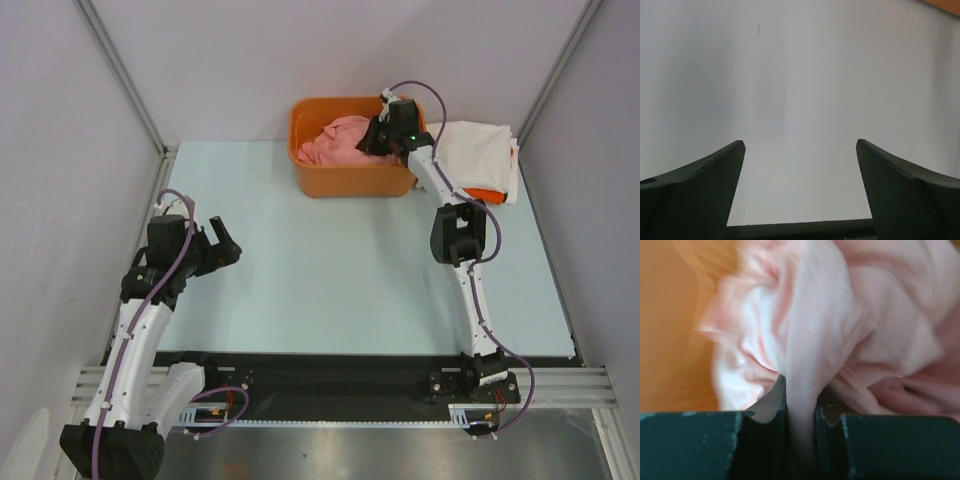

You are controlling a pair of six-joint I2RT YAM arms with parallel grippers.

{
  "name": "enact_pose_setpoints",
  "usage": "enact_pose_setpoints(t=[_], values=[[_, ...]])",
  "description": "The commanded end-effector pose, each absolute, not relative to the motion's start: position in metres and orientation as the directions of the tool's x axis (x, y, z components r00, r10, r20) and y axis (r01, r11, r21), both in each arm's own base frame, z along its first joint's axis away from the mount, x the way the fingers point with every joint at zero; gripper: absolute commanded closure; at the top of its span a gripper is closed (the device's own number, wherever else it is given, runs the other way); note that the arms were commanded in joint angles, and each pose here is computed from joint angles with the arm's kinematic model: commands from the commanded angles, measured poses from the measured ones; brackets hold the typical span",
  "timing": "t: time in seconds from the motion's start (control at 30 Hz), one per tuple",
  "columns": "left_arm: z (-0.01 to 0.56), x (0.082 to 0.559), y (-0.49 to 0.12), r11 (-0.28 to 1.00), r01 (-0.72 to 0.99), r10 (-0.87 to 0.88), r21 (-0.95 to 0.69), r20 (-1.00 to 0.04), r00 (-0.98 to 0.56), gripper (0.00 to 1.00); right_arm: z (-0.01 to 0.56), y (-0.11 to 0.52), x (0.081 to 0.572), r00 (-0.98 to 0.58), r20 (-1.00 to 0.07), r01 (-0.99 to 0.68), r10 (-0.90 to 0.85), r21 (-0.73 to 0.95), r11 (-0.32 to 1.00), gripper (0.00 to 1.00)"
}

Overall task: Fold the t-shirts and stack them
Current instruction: Grab the tshirt from the pile

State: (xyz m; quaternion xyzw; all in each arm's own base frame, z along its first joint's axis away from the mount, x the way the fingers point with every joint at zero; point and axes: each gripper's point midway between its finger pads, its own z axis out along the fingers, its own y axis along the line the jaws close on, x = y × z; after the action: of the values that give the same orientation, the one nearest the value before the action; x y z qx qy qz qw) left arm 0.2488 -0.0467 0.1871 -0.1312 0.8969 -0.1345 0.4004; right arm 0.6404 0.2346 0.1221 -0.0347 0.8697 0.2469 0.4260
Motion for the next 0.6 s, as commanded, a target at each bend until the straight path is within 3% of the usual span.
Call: enact_pose_setpoints(t=[0.0, 0.17, 0.3, 0.57], values=[[0.194, 0.250, -0.044, 0.926, -0.135, -0.357, -0.352, -0.705, -0.613, 0.00, 0.355, 0.276, 0.608, -0.317, -0.898, -0.554, 0.307, 0.437, 0.708, 1.00], [0.196, 0.250, -0.044, 0.927, -0.131, -0.356, -0.353, -0.711, -0.607, 0.00, 0.472, 0.273, 0.553, -0.170, -0.905, -0.664, 0.390, 0.398, 0.633, 1.00], [0.198, 0.249, -0.045, 0.926, -0.127, -0.357, -0.356, -0.713, -0.603, 0.00, 0.524, 0.263, 0.516, -0.114, -0.899, -0.705, 0.423, 0.373, 0.603, 1.00], [0.200, 0.248, -0.045, 0.925, -0.124, -0.358, -0.359, -0.718, -0.597, 0.00, 0.568, 0.249, 0.474, -0.081, -0.889, -0.738, 0.451, 0.357, 0.573, 1.00]])
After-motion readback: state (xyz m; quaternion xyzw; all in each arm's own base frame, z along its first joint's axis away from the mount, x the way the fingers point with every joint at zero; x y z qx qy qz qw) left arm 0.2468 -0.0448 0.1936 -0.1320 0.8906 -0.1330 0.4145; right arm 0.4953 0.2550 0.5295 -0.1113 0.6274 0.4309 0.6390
